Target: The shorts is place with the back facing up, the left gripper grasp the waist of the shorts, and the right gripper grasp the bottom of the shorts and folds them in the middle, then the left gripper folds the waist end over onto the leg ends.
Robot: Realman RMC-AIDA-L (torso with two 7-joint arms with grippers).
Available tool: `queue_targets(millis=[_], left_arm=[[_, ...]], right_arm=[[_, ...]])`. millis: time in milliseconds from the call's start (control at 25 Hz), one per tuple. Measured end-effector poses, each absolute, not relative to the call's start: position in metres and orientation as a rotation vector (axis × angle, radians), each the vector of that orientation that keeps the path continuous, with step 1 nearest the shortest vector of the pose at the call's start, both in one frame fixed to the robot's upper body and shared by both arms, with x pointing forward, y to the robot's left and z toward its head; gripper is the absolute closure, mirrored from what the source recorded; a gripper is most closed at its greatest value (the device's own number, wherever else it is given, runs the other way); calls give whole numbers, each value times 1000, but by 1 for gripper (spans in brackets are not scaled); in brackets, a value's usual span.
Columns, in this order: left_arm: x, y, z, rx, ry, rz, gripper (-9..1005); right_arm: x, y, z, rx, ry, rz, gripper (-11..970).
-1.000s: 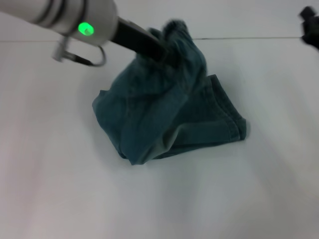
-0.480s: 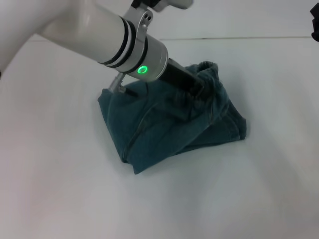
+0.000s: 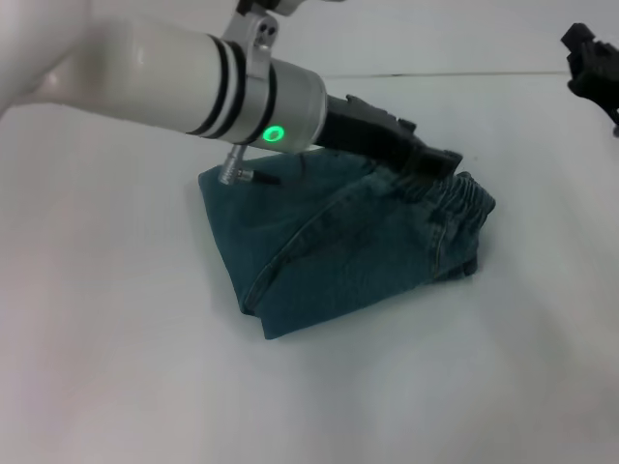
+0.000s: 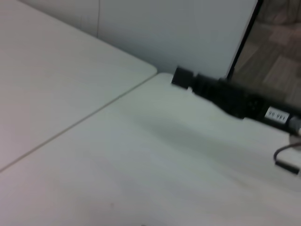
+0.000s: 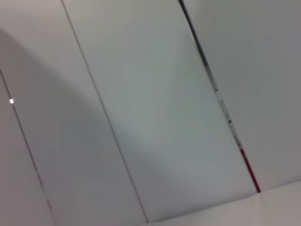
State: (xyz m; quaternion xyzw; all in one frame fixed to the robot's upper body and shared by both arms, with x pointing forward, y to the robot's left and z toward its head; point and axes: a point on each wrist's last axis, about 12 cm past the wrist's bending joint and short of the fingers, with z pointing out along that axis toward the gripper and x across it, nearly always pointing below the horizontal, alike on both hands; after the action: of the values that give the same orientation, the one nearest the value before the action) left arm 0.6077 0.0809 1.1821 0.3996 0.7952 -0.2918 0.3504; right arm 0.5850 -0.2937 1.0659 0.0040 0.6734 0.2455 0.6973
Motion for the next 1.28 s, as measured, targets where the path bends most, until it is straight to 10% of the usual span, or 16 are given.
queue_targets(millis=[600,1280], left_arm=[[563,241,1171,615,1840,-1040,72],[495,318,1115,617,2187,-959,45]], right_arm=[[578,-285,1123,-511,1650,995,844],[536,-318,1137,-929,2040,1009,164]])
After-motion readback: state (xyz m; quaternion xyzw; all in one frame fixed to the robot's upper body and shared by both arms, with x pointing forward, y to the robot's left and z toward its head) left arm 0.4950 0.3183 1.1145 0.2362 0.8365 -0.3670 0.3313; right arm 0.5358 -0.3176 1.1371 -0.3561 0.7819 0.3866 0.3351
